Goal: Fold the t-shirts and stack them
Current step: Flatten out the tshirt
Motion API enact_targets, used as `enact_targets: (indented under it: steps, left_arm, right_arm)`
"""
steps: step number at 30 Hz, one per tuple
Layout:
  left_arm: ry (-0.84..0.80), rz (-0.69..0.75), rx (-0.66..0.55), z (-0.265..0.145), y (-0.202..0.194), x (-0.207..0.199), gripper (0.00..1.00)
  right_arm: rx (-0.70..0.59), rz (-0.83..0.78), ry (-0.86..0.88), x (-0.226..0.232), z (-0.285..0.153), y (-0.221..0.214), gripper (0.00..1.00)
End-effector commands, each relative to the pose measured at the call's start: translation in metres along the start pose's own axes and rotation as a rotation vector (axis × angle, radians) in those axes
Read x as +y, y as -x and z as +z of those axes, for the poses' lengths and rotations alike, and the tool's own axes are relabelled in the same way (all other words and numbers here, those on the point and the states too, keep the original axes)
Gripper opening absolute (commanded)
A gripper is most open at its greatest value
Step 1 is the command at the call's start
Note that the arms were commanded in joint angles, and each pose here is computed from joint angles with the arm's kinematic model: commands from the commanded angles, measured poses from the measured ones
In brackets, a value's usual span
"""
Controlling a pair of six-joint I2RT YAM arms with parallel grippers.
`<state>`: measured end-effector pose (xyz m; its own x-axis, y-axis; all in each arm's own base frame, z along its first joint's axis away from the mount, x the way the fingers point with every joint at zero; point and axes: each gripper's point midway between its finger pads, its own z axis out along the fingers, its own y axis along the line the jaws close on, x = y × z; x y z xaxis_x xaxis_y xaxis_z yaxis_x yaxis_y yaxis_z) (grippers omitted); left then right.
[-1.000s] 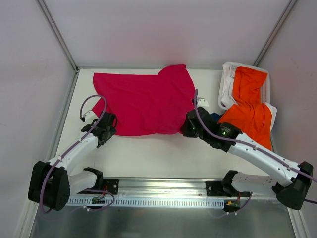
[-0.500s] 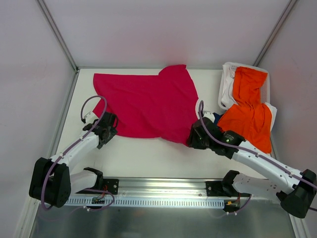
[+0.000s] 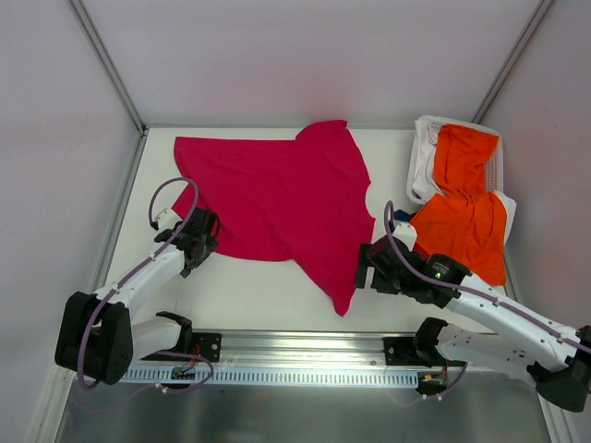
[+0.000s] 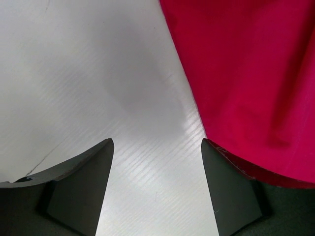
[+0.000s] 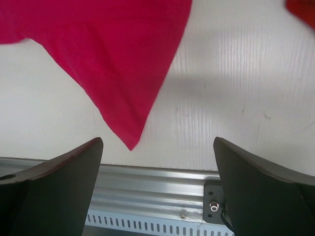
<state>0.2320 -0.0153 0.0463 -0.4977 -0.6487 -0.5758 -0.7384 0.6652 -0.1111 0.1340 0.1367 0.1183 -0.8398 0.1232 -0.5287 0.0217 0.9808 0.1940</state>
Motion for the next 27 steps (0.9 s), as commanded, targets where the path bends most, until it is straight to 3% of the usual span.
enact_targets:
  steps: [1, 8, 27]
  left_arm:
    - [0.067, -0.063, -0.063, 0.003, 0.022, 0.005, 0.72]
    - [0.186, -0.192, -0.020, 0.026, 0.048, 0.027, 0.69]
    - [0.205, -0.213, -0.090, 0.060, 0.105, -0.018, 0.59]
  right_arm:
    - [-0.131, -0.023, -0.003, 0.022, -0.016, 0.048, 1.00]
    - [-0.153, -0.083, 0.060, 0.067, -0.007, 0.073, 1.00]
    - [-0.077, -0.151, -0.048, 0.051, 0.034, 0.069, 0.99]
